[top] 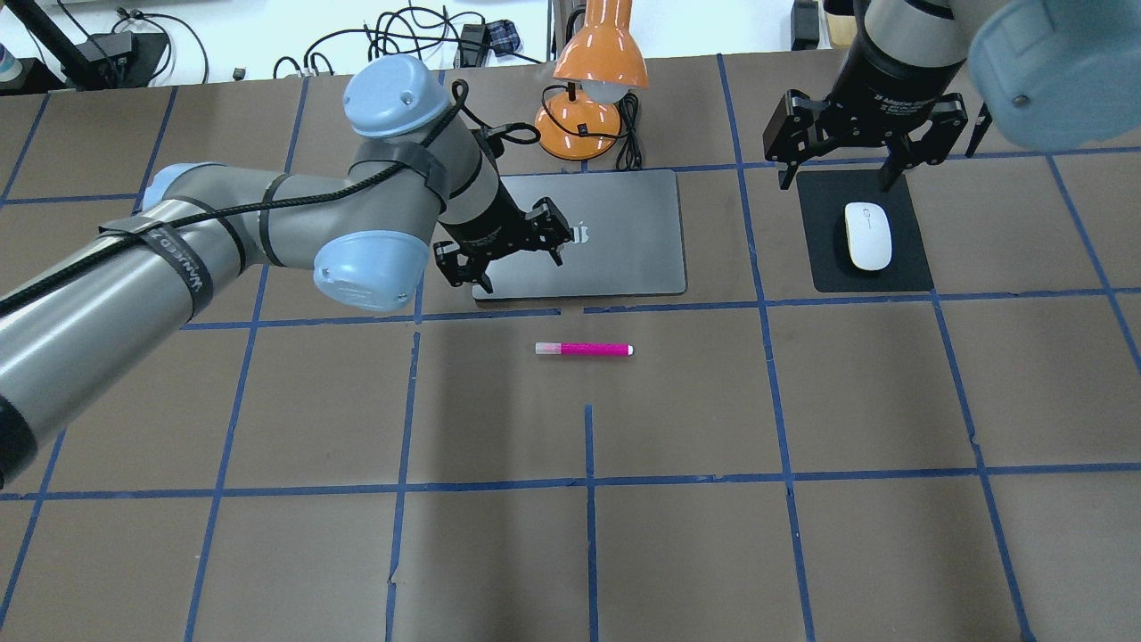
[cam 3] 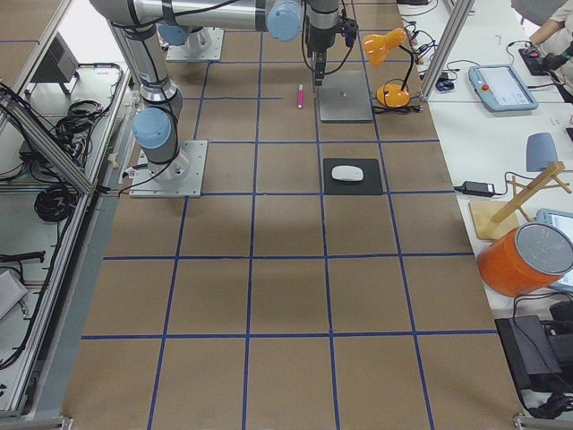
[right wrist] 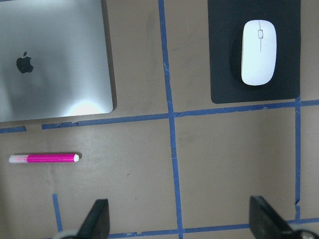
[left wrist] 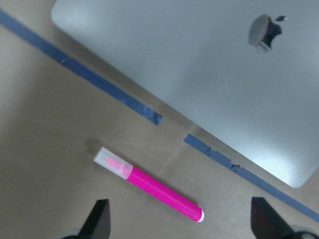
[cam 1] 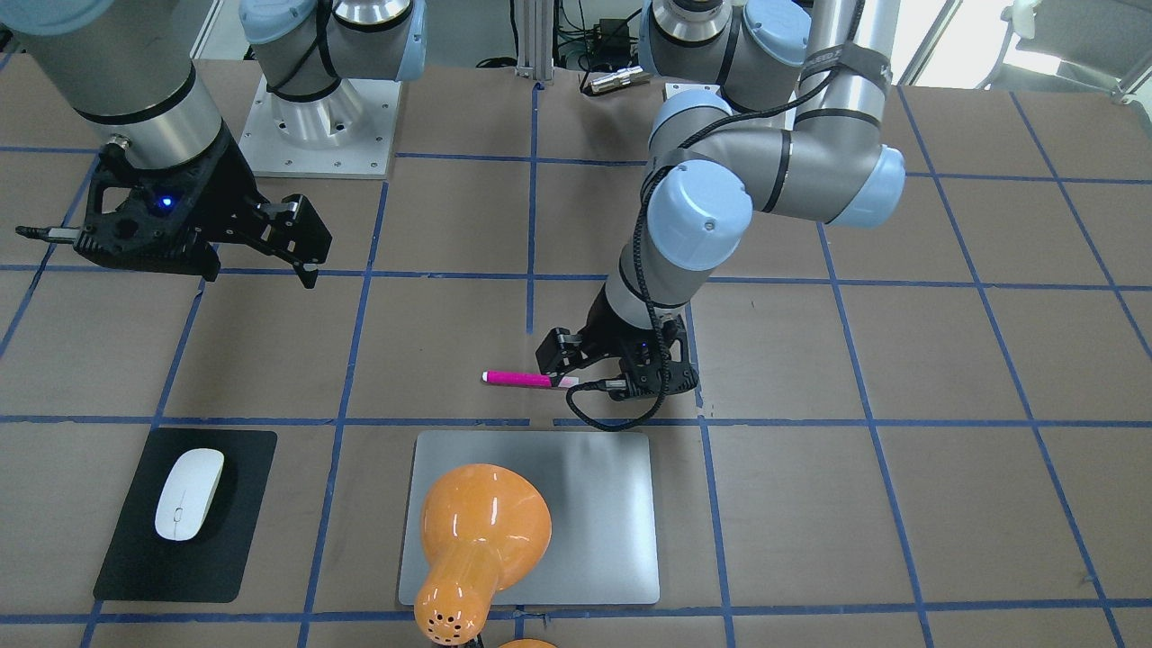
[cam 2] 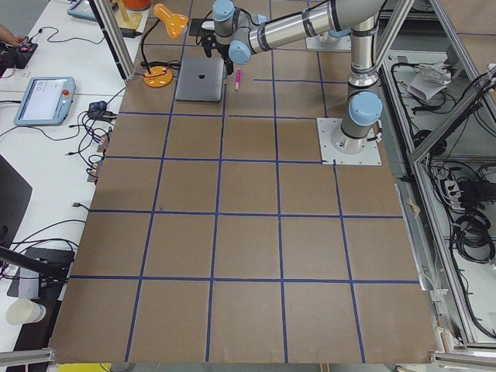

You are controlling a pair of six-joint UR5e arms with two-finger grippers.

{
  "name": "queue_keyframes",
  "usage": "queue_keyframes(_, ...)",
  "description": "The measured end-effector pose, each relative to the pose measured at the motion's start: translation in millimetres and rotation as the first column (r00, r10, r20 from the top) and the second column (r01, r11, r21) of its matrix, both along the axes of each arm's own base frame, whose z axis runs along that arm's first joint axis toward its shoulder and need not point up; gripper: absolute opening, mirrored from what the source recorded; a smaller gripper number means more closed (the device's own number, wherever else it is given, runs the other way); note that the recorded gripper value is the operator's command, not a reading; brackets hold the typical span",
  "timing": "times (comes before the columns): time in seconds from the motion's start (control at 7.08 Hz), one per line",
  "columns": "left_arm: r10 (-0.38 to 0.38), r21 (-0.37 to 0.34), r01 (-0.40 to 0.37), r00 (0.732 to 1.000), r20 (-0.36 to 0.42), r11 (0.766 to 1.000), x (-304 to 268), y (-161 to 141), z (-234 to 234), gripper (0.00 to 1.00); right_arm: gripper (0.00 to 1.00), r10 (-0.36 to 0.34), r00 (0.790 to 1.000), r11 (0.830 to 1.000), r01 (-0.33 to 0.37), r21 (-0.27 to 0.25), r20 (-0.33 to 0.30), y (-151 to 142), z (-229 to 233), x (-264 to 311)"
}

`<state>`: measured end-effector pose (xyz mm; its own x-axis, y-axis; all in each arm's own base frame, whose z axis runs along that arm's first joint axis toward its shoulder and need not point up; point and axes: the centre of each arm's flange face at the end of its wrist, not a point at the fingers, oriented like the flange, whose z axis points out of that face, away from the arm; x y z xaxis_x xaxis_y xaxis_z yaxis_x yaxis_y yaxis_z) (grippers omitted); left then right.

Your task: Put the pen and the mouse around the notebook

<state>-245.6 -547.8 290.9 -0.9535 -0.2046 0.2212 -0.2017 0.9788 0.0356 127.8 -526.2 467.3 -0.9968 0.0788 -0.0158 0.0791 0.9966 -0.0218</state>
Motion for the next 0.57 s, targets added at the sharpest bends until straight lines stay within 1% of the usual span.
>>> queue_keyframes(0.14,-0.052,-0.006,0.053,0.999,0.011,0.999,35.5,-4.7,12.9,1.00,1.00,0.001,1.000,1.000,-0.001,0.000,0.000,0.0,-0.1,0.0)
queue_keyframes(0.28,-0.084,0.001,0.084,0.995,0.051,0.996,69.9,-3.7,27.7,1.00,1.00,0.001,1.000,1.000,-0.001,0.000,0.000,0.1,0.1,0.0)
queue_keyframes(0.42,-0.107,0.010,0.107,0.988,0.110,0.994,102.6,-0.5,43.5,1.00,1.00,0.002,1.000,1.000,-0.002,-0.001,-0.003,0.4,0.6,-0.3)
queue_keyframes(0.57,-0.118,0.010,0.117,0.983,0.141,0.993,130.0,4.2,61.4,1.00,1.00,0.003,1.000,1.000,-0.003,-0.002,-0.005,0.9,1.4,-0.5)
